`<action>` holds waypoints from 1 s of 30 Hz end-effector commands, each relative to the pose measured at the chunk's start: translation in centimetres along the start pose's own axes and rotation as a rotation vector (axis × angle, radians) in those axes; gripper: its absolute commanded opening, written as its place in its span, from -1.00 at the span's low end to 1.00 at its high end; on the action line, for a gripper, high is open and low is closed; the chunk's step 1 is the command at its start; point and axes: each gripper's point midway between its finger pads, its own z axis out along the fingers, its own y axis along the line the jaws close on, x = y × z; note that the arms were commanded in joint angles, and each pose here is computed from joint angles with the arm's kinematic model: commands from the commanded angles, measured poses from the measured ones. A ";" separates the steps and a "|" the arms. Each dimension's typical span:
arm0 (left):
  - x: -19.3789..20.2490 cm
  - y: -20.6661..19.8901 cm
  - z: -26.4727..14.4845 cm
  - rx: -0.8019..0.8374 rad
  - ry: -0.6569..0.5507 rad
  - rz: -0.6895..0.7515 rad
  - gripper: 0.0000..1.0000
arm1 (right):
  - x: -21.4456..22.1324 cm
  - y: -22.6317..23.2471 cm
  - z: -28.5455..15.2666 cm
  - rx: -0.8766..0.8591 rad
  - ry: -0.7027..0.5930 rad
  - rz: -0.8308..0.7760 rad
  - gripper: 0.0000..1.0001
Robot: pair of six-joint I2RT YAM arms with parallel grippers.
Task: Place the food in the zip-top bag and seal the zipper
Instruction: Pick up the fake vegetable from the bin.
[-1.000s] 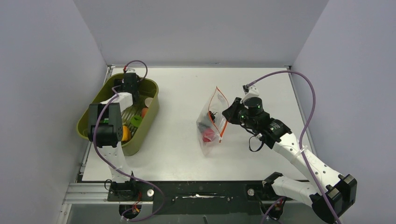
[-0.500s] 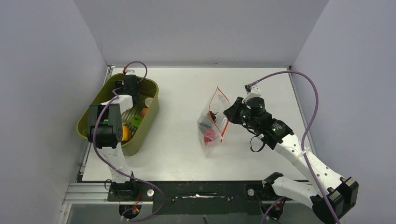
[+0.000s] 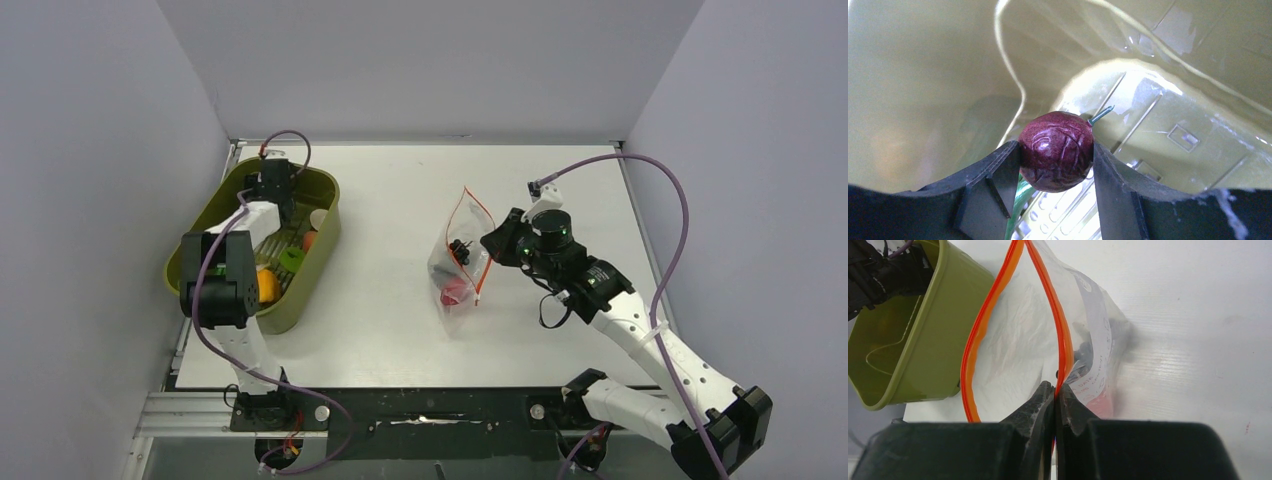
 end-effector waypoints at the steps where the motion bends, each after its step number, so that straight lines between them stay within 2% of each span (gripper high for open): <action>1: -3.0 1.7 -3.4 0.026 -0.057 -0.117 -0.15 | -2.6 1.3 -1.3 -0.049 -0.087 0.000 -1.00; 8: -3.8 2.3 -6.5 0.092 -0.064 -0.218 -0.18 | -2.6 1.2 -1.5 -0.046 -0.090 0.004 -1.00; 19: -4.7 2.3 -12.6 0.287 -0.092 -0.351 -0.21 | -2.1 1.1 -1.1 -0.030 -0.063 0.017 -1.00; 30: -7.8 1.3 -21.5 0.632 -0.187 -0.509 -0.22 | -2.3 1.7 -0.4 -0.041 -0.039 0.022 -1.00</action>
